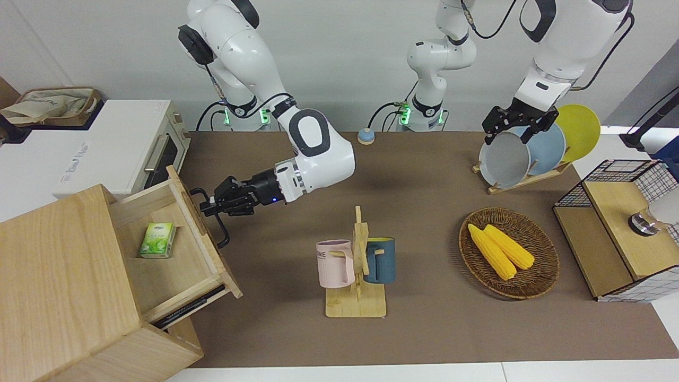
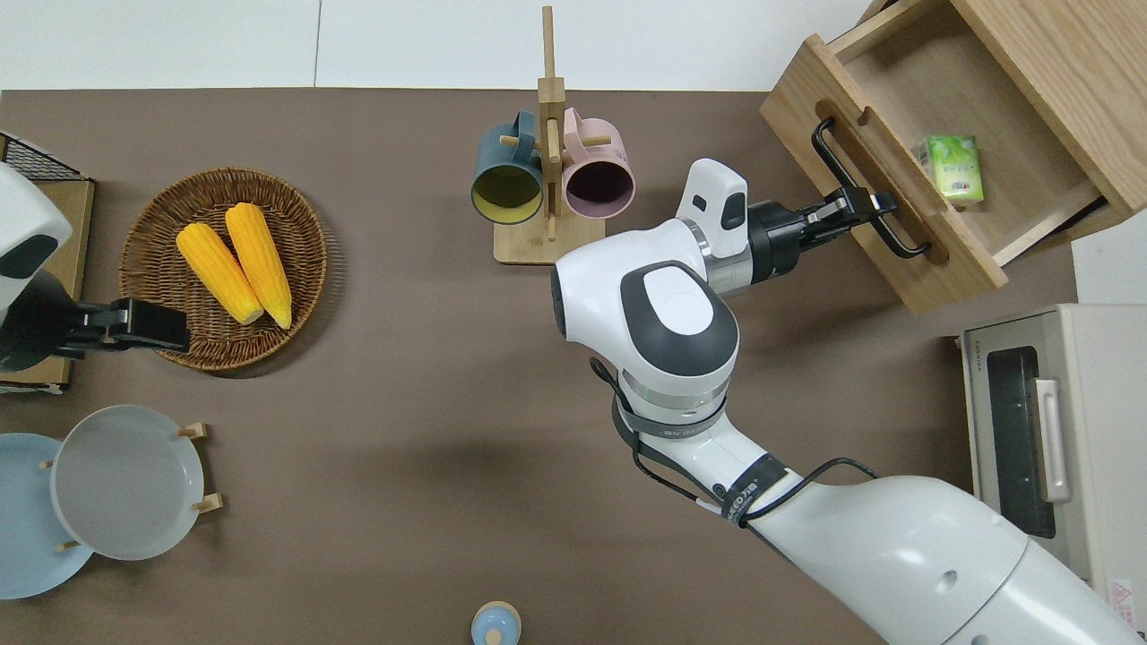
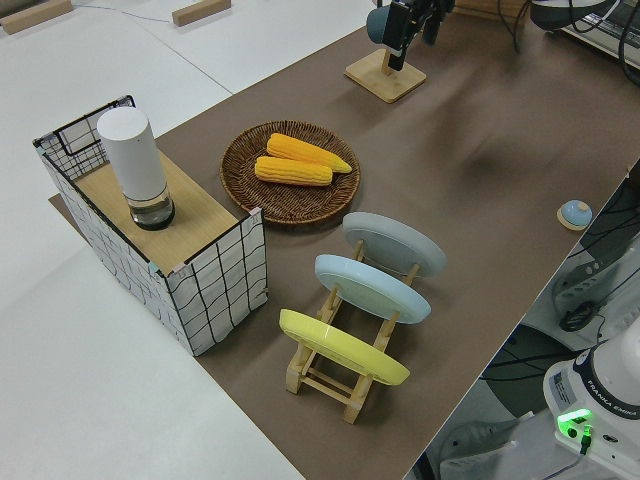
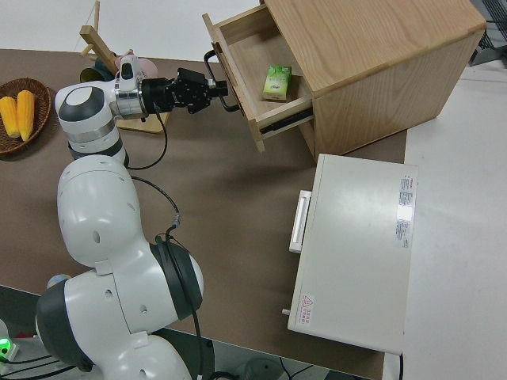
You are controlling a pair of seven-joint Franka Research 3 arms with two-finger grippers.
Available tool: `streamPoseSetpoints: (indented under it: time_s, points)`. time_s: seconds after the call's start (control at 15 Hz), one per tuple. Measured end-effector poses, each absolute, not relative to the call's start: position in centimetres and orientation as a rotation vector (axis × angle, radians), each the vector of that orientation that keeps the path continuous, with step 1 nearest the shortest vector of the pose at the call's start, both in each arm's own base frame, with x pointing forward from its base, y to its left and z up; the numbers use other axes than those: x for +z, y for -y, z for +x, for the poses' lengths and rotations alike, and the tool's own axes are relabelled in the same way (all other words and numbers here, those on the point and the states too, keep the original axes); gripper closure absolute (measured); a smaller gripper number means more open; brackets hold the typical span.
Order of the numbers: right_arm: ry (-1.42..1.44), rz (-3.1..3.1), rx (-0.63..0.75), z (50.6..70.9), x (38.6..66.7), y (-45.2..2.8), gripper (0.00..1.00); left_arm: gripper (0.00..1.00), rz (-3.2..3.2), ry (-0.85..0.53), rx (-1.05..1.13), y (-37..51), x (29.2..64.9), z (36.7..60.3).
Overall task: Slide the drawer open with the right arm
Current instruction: 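Pull the handle with the right gripper, sliding the drawer toward the robot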
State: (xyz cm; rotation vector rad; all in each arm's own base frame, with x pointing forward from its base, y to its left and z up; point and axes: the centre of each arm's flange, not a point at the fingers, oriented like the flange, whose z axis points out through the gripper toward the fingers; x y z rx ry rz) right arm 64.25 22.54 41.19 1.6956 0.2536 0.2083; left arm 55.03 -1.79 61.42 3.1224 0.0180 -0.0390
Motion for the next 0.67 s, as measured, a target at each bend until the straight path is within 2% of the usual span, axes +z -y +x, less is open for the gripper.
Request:
streamPoseSetpoints:
  time_s: [0.67]
  points:
    - [-0.264, 1.712, 0.194, 61.5, 41.6, -26.6, 0.82, 0.0, 3.122, -0.018, -0.039, 1.8, 61.4, 55.0]
